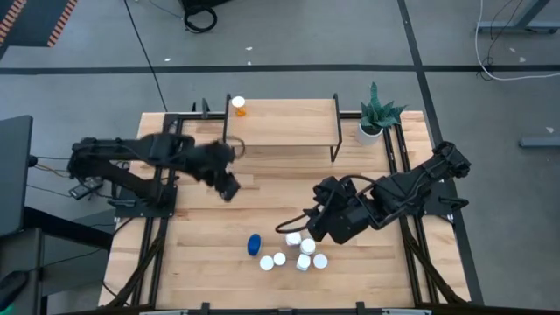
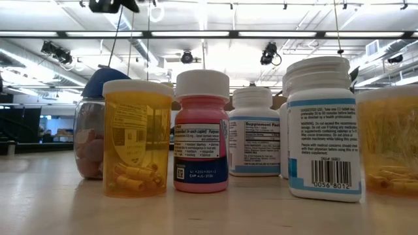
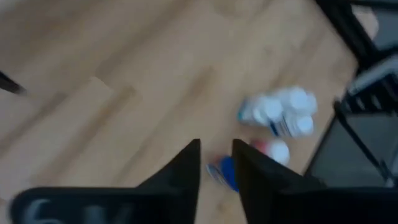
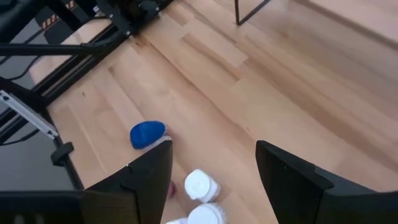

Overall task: Pick and place medicine bottles onto shelf by color
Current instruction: Put the blue bottle on the shelf

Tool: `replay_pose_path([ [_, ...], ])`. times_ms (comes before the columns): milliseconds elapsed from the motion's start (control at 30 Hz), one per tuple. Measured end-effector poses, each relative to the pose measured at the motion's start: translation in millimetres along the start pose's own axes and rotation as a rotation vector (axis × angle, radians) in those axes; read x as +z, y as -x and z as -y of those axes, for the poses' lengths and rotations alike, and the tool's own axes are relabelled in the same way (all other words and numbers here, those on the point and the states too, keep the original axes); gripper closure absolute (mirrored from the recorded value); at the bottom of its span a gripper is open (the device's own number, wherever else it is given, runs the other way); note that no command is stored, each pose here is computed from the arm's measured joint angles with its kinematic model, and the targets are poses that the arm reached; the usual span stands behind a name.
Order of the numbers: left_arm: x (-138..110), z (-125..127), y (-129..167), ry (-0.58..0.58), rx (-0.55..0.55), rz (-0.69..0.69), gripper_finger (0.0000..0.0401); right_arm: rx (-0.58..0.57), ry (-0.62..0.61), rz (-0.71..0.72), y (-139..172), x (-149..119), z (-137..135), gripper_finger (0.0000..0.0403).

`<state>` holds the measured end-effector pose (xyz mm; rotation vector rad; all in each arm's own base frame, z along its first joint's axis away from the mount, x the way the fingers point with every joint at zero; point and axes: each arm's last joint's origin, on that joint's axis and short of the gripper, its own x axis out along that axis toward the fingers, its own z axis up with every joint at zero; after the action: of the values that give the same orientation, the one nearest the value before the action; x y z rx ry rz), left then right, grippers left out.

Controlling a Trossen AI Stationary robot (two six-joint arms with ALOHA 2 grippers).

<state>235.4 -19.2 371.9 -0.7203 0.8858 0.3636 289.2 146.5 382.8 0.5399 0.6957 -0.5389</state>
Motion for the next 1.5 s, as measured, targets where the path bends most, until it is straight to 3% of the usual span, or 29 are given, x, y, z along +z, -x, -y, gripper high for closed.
replay_pose_path([
  [100, -14.7, 18.0, -4.0, -0.05, -0.05, -0.03, 0.0242, 0.004, -0.021, -0.018, -1.4, 1.4, 0.7, 0.0164],
  [333, -54.6, 53.8, -20.3, -0.408, -0.112, -0.125, 0.0154, 0.003, -0.057, -0.024, -2.2, 2.4, 1.3, 0.0164],
  [700, -80.5, 76.1, -87.6, -0.005, 0.078, -0.253, 0.0112, -0.017, -0.293, -0.033, -2.2, 1.5, 3.1, 0.0164],
  [833, -85.4, 78.0, -108.4, 0.171, 0.148, -0.286, 0.011, -0.005, -0.306, -0.103, -2.1, -0.7, 2.9, 0.0164],
  [933, -86.2, 82.8, -118.5, 0.262, 0.136, -0.276, 0.011, 0.003, -0.294, -0.14, -1.9, -1.7, 2.6, 0.0164],
  [1067, -84.9, 93.0, -130.6, 0.336, 0.068, -0.237, 0.011, 0.012, -0.242, -0.175, -1.8, -2.9, 2.7, 0.0164],
  [1267, -93.2, 89.0, -158.2, 0.4, 0.177, -0.262, 0.011, 0.027, -0.161, -0.196, -0.3, -5.4, 1.7, 0.0164],
  [1500, -94.5, 88.5, -161.8, 0.443, 0.196, -0.262, 0.011, 0.044, -0.083, -0.214, 3.6, -11.1, -0.4, 0.0164],
])
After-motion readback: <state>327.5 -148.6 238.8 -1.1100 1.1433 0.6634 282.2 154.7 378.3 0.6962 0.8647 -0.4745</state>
